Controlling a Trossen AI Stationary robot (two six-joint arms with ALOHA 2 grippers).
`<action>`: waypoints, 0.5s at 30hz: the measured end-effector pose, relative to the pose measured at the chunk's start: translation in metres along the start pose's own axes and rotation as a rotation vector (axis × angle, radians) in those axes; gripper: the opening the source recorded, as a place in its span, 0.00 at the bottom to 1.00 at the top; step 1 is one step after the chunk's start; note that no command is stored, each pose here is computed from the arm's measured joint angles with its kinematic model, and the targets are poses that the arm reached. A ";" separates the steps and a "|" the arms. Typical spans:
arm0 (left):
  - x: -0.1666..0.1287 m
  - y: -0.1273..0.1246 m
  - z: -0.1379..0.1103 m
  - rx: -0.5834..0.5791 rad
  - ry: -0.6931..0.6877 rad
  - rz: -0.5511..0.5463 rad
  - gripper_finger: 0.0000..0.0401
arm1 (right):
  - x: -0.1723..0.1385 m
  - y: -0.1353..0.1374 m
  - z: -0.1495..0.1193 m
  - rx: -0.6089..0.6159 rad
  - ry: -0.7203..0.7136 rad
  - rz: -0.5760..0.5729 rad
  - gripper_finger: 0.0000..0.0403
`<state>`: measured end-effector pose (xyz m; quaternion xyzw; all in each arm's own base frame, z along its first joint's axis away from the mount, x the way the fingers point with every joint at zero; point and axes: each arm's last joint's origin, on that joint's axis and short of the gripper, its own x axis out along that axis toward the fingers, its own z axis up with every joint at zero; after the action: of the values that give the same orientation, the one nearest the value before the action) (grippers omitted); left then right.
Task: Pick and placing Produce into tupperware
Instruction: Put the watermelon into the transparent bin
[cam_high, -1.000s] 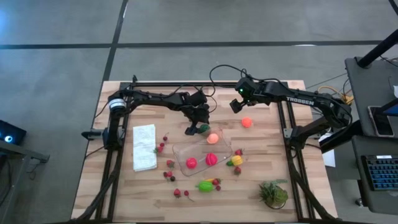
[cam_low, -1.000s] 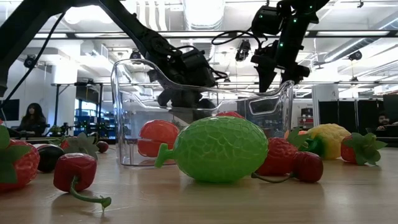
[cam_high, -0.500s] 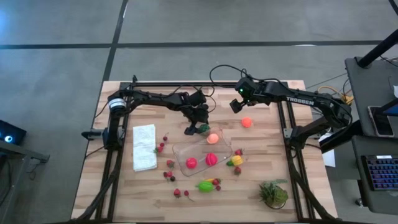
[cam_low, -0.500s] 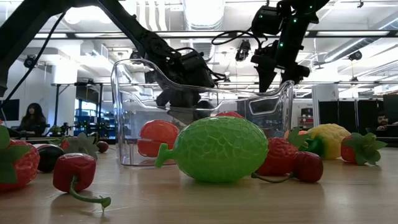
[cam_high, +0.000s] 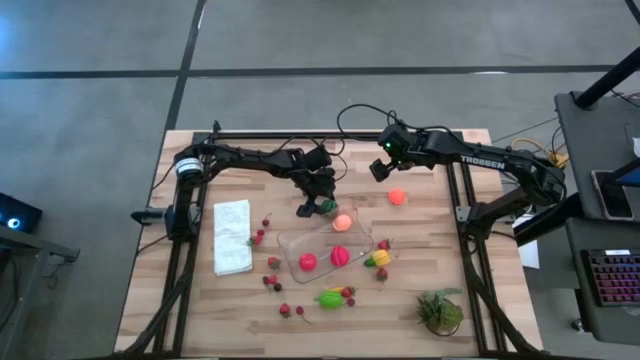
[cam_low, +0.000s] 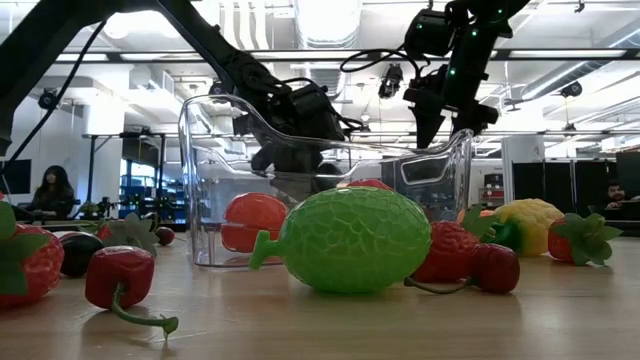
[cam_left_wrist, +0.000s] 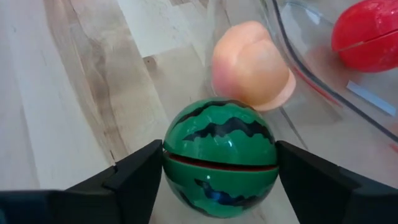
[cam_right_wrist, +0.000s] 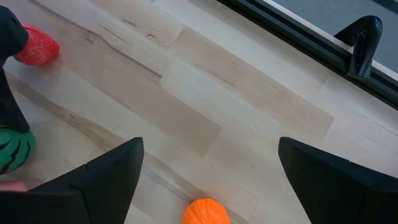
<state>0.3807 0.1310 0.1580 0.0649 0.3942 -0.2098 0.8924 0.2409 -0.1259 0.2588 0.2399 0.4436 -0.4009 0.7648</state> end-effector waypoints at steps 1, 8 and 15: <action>0.000 0.000 0.000 0.000 -0.002 -0.001 0.66 | 0.000 0.000 0.000 0.000 0.000 0.000 0.91; -0.001 0.001 0.001 0.001 0.006 0.010 0.69 | 0.000 0.000 0.000 0.000 0.000 0.000 0.91; -0.014 0.001 0.008 0.019 0.060 0.137 0.65 | 0.000 0.000 0.000 0.000 0.000 0.000 0.91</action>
<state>0.3777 0.1342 0.1739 0.1062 0.4135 -0.1499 0.8918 0.2409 -0.1259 0.2588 0.2400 0.4434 -0.4008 0.7649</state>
